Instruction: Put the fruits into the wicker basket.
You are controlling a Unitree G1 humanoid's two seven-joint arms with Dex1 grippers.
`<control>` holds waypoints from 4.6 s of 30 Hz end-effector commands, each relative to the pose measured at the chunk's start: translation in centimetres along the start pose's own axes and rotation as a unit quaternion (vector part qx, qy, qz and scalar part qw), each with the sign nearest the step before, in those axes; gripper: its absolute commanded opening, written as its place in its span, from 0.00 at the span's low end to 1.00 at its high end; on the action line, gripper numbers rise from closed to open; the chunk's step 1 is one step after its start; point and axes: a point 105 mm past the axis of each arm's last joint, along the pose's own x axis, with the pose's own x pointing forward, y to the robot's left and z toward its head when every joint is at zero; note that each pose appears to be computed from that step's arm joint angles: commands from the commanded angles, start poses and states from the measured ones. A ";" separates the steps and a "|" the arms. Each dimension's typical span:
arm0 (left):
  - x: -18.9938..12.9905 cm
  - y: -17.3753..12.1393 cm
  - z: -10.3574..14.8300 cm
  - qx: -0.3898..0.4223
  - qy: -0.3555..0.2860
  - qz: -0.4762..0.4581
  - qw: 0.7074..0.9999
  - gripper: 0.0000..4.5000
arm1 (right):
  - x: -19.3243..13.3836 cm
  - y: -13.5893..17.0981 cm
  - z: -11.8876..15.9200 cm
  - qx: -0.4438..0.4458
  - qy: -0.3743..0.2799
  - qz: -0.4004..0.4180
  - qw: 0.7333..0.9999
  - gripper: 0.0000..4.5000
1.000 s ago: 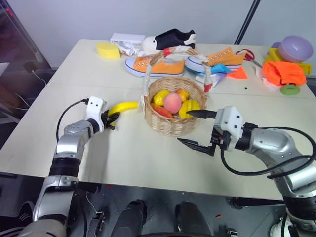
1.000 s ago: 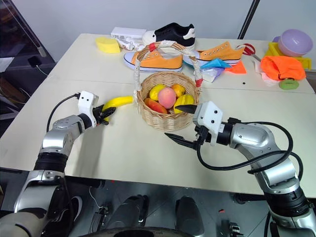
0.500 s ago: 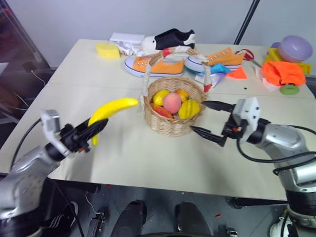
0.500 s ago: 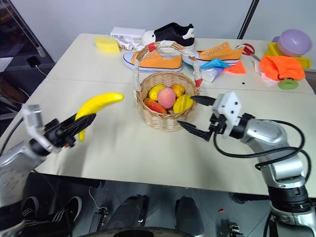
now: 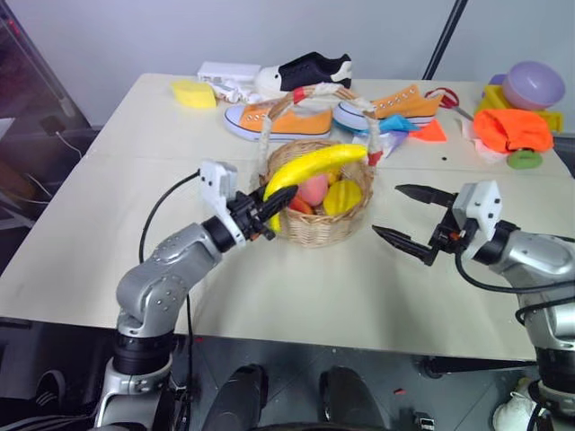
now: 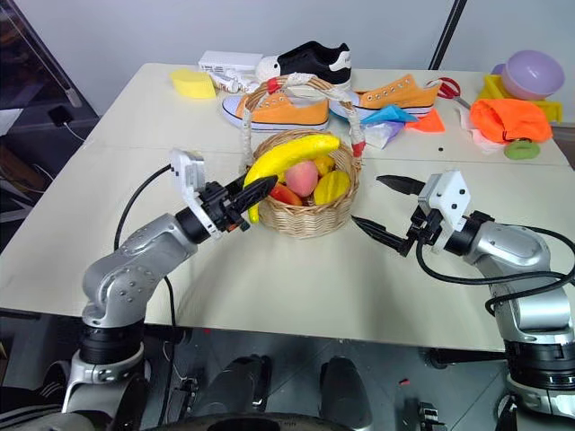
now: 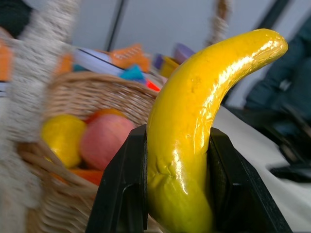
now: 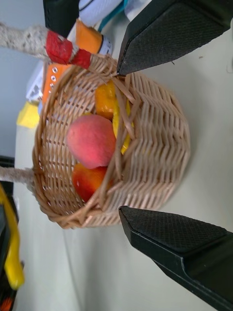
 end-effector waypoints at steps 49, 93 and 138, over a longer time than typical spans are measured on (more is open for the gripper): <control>-16.3 3.8 3.6 0.146 -0.013 -0.007 0.989 1.00 | 7.5 -4.8 2.7 0.089 -0.105 -0.260 0.956 0.48; -6.8 -0.6 -0.2 0.139 0.080 -0.309 0.937 1.00 | -16.0 -10.9 1.4 -0.091 -0.002 -0.532 0.842 0.00; -14.9 14.0 2.3 0.230 0.011 0.224 0.947 1.00 | 6.3 5.7 -4.3 0.089 -0.003 -0.014 0.996 0.99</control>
